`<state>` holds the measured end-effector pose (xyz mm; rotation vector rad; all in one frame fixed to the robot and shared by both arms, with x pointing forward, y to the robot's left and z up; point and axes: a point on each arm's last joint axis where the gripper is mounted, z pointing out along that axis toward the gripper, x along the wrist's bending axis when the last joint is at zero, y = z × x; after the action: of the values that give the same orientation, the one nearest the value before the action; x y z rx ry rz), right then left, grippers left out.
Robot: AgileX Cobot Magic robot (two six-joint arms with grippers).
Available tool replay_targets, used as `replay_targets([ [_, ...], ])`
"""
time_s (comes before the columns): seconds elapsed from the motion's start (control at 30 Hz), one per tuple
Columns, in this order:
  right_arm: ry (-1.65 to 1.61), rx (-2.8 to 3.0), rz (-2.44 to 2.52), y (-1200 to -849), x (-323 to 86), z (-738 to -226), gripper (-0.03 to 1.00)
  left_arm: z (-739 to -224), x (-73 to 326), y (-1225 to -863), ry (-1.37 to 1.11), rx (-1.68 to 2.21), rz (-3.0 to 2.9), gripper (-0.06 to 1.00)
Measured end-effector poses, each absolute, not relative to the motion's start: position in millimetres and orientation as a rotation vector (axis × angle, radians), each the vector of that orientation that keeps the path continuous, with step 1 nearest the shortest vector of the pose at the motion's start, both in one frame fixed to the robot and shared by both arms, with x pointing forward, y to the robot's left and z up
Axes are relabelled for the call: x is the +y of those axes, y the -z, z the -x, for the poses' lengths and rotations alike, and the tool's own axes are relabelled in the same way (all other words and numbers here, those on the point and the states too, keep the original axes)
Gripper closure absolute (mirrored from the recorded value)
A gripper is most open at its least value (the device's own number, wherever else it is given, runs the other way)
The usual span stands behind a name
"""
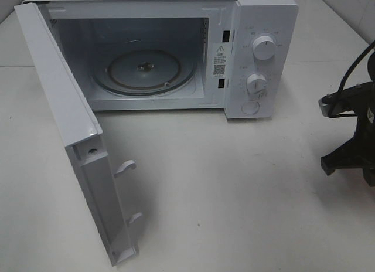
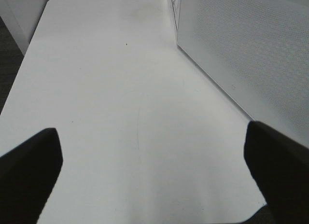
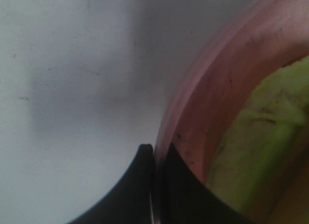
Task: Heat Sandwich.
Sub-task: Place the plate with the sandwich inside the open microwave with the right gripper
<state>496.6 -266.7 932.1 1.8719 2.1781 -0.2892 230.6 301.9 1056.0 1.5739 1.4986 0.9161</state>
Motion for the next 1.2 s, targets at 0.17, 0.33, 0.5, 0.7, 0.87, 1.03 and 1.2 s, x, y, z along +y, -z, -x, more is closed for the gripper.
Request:
replay_targets([
  [0.17,0.296,2.199,-1.826,-941,-258,-491,0.95,-231,302,-1056,-0.916,1.499,-1.574,-0.02],
  [0.33,0.303,2.220,-1.778,-950,-249,-484,0.95,-231,302,-1056,-0.916,1.499,-1.574,-0.02],
  [0.5,0.317,2.248,-1.728,-955,-240,-478,0.95,-231,302,-1056,-0.916,1.499,-1.574,-0.02],
  [0.7,0.267,2.287,-1.652,-969,-223,-466,0.95,-231,302,-1056,-0.916,1.499,-1.574,-0.02],
  [0.87,0.235,2.320,-1.599,-979,-211,-455,0.95,-231,302,-1056,-0.916,1.499,-1.574,-0.02],
  [1.03,0.196,2.356,-1.521,-988,-201,-445,0.95,-231,302,-1056,-0.916,1.499,-1.574,-0.02],
  [1.2,0.163,2.397,-1.456,-995,-191,-434,0.95,-231,302,-1056,-0.916,1.499,-1.574,-0.02],
])
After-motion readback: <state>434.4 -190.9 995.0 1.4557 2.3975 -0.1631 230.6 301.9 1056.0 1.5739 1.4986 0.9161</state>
